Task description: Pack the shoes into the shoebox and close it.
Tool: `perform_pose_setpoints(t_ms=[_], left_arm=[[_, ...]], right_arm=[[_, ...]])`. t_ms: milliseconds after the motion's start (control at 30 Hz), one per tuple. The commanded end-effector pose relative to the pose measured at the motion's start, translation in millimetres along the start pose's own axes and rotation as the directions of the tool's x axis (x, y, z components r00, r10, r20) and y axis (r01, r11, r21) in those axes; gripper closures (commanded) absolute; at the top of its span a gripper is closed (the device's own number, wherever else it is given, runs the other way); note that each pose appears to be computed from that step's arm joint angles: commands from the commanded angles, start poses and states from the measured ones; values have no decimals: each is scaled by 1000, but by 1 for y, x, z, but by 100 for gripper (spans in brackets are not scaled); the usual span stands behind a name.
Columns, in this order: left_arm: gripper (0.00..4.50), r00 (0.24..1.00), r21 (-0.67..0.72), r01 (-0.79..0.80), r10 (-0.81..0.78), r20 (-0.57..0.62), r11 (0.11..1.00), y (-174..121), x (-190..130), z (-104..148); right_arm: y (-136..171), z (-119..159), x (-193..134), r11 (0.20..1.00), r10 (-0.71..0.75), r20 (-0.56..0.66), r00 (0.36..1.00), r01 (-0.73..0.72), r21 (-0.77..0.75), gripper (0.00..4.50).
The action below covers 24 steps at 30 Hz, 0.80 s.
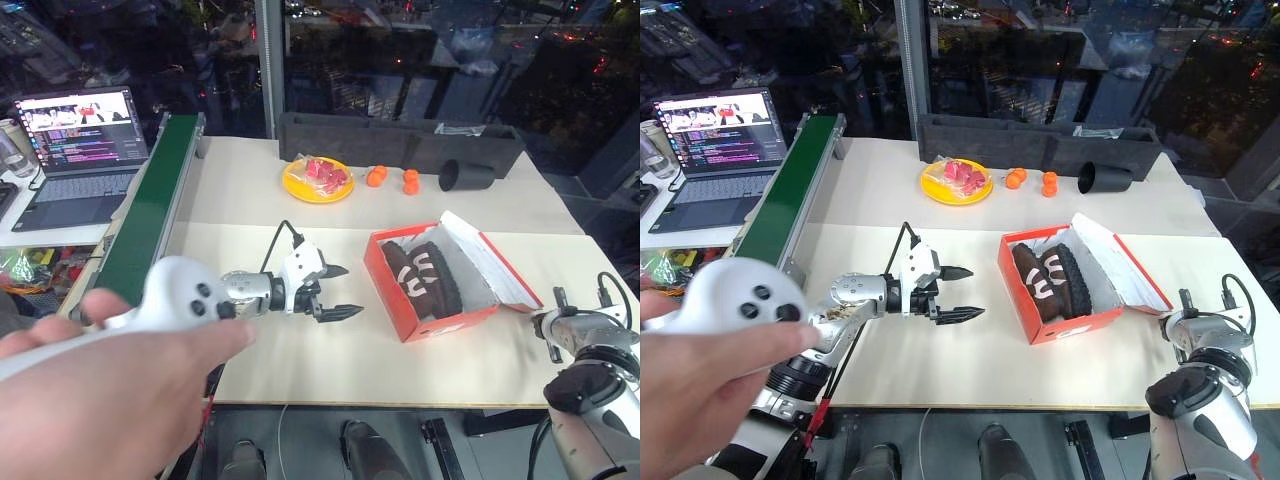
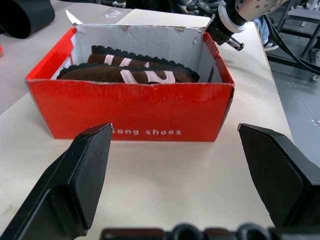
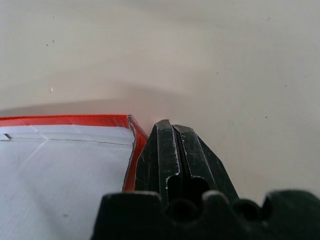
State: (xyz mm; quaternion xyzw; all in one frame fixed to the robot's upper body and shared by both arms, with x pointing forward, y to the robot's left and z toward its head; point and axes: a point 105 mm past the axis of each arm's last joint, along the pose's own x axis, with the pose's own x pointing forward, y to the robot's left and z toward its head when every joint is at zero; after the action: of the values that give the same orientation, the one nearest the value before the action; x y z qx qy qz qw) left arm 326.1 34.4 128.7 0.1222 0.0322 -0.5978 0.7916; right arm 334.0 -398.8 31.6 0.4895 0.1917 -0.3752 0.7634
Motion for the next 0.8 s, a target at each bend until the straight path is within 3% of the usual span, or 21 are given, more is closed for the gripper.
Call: perform_pose_setpoints(t_ms=[33, 267, 367, 600, 800], left_arm=[[19, 999, 54, -16, 14, 39, 998, 5, -1, 15], [19, 999, 45, -20, 18, 40, 999, 4, -1, 15], [19, 999, 45, -20, 18, 41, 999, 4, 0, 15], [19, 999, 49, -22, 20, 44, 999, 5, 1, 17], [19, 999, 49, -26, 25, 40, 998, 6, 0, 16]], right_arm=[[-16, -26, -3, 997, -63, -91, 994, 59, -45, 449], [4, -43, -27, 998, 0, -122, 993, -7, -58, 449], [7, -47, -24, 999, -5, -140, 990, -1, -47, 449], [-5, -28, 0, 999, -7, -112, 994, 12, 41, 449], [6, -23, 7, 976, 69, -85, 994, -50, 214, 449]])
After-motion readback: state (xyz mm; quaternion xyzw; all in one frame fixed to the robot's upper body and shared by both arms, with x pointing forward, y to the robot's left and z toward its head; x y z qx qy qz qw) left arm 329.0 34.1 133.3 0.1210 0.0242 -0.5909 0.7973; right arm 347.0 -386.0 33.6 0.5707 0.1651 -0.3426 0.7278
